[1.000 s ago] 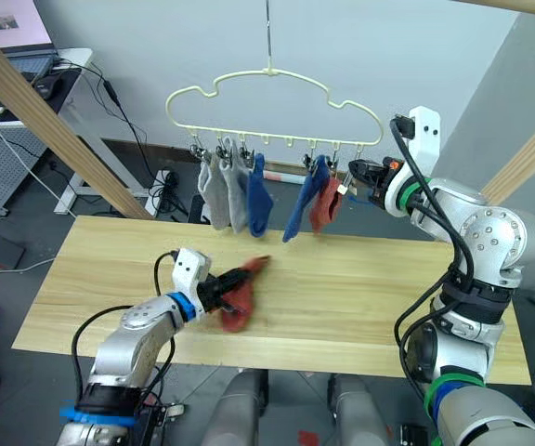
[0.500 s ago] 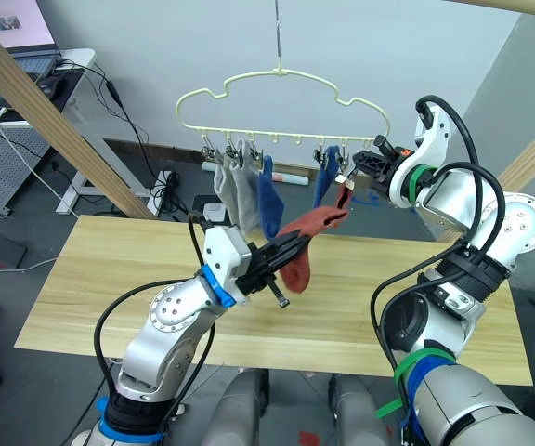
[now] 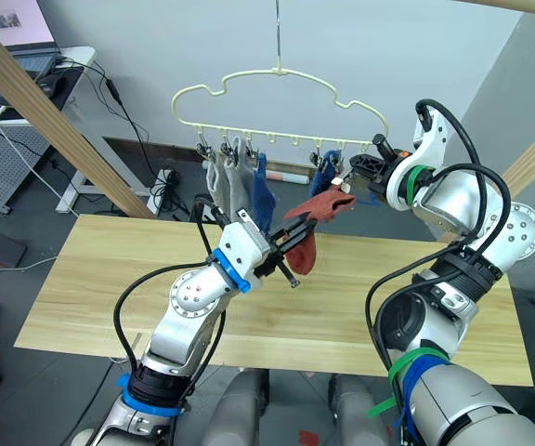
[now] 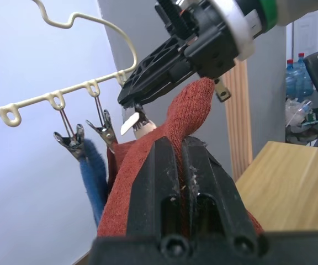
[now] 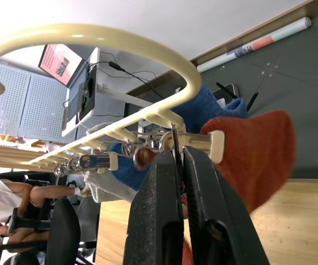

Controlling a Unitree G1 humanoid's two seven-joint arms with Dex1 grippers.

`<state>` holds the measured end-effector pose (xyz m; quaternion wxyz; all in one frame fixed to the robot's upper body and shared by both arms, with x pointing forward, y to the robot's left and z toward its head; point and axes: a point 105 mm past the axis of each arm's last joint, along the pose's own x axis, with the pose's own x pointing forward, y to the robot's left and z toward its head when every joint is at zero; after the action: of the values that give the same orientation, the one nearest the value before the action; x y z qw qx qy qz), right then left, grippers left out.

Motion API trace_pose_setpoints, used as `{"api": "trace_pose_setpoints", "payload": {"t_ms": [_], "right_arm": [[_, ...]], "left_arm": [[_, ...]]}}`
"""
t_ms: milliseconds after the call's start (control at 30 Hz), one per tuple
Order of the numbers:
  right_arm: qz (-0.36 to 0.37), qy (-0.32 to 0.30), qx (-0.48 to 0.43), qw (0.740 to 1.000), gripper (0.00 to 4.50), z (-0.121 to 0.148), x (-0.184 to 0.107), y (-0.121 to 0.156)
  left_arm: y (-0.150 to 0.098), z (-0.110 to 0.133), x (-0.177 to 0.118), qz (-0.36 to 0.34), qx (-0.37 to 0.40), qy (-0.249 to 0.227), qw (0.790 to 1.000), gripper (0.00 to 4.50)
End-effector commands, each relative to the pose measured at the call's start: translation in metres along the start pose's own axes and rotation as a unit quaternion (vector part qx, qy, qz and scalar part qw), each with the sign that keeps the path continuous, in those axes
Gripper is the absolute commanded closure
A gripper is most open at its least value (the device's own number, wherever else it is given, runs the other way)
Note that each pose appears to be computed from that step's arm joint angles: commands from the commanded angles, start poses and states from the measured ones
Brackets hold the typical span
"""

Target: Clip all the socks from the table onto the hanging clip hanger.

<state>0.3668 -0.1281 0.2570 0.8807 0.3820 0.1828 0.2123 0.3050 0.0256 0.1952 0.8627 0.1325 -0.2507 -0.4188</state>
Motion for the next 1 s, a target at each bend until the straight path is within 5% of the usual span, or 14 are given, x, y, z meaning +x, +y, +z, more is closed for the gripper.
{"api": "trace_pose_setpoints", "payload": {"t_ms": [33,500,600,900,1000], "right_arm": [[-0.032,-0.007,0.022,0.999,4.5,0.0,-0.004,-0.014],[-0.034,0.019,0.052,0.998,4.5,-0.007,-0.016,-0.002],[-0.033,0.016,0.052,0.998,3.7,-0.007,-0.015,-0.002],[0.029,0.018,0.014,0.999,0.29,-0.006,-0.019,0.01],[0.096,0.027,-0.033,0.995,0.02,-0.007,-0.032,0.019]], "left_arm": [[0.001,0.011,0.004,0.005,0.016,-0.027,0.999,4.47],[-0.001,0.009,0.01,0.002,0.024,-0.031,0.999,4.47],[-0.002,0.01,0.01,0.0,0.024,-0.032,0.999,4.5],[-0.002,0.011,0.011,-0.007,0.019,-0.032,0.999,4.5],[-0.002,0.008,0.013,-0.009,0.017,-0.028,0.999,4.5]]}}
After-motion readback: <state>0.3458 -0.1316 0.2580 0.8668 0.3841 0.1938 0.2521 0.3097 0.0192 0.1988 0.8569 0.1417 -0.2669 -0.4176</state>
